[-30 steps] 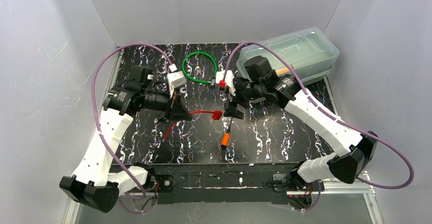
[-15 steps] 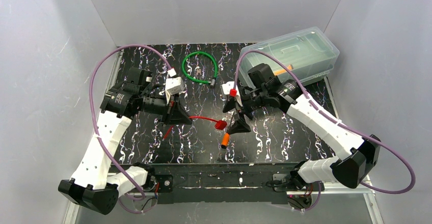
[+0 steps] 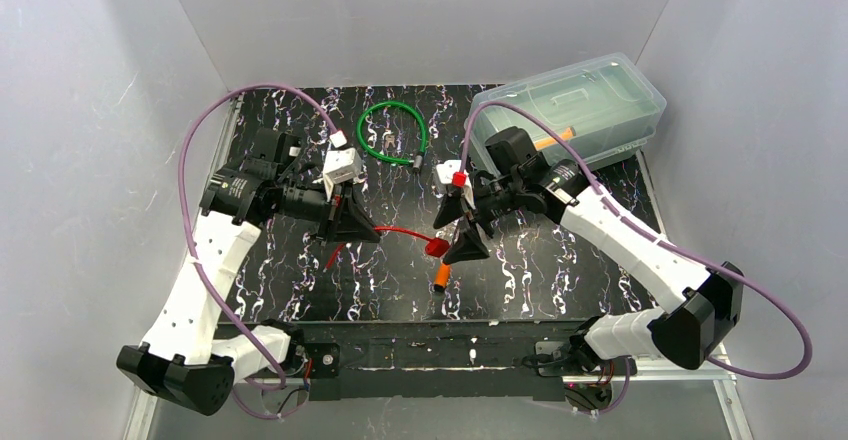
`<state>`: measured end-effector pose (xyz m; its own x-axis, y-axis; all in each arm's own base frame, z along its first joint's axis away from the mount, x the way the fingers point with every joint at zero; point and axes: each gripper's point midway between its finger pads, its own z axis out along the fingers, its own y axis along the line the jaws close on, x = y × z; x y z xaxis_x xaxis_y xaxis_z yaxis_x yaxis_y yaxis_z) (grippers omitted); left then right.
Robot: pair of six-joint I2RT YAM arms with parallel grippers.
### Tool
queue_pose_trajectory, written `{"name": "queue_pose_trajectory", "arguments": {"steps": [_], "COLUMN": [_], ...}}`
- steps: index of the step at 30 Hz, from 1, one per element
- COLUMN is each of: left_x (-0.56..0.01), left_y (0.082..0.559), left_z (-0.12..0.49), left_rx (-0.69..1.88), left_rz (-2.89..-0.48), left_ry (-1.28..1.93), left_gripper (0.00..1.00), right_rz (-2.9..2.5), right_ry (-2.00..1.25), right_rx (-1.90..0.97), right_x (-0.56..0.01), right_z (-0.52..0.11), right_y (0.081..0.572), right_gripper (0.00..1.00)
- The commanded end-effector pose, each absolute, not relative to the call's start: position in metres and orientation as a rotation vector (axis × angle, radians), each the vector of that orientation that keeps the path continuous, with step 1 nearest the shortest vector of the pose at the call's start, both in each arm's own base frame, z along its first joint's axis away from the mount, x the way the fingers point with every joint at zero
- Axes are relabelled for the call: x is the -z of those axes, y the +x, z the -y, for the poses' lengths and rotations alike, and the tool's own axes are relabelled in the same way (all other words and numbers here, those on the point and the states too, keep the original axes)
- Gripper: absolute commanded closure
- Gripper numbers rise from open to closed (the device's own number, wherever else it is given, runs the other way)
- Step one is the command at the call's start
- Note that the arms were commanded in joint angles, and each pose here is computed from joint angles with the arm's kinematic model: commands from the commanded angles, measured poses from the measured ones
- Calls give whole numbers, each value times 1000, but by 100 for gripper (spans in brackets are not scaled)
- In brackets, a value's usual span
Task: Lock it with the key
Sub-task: Lock the lock.
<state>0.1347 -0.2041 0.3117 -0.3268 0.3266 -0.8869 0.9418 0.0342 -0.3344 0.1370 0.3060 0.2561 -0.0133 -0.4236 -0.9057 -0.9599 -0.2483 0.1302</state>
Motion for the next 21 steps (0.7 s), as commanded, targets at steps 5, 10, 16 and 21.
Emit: {"name": "queue_pose_trajectory", "arguments": {"steps": [5, 10, 16, 21], "left_x": [-331, -325, -319, -306], "left_y": [135, 139, 145, 159], "left_z": [212, 211, 211, 207], "left_rx": [1357, 1337, 1297, 1197], "left_rz": [-1609, -1628, -1653, -1712], "left_ry": [1302, 1300, 1285, 1244], "left_gripper": [100, 100, 100, 100], "right_rz": [-1355, -1318, -1304, -1313], "right_ry": [-1738, -1761, -1765, -1751], "right_rx": [-1359, -1380, -1385, -1394], "right_x": [-251, -250, -249, -252], "right_z": [-314, -312, -308, -307], "right_y": [127, 123, 118, 116], "right_gripper": [28, 46, 69, 96]}}
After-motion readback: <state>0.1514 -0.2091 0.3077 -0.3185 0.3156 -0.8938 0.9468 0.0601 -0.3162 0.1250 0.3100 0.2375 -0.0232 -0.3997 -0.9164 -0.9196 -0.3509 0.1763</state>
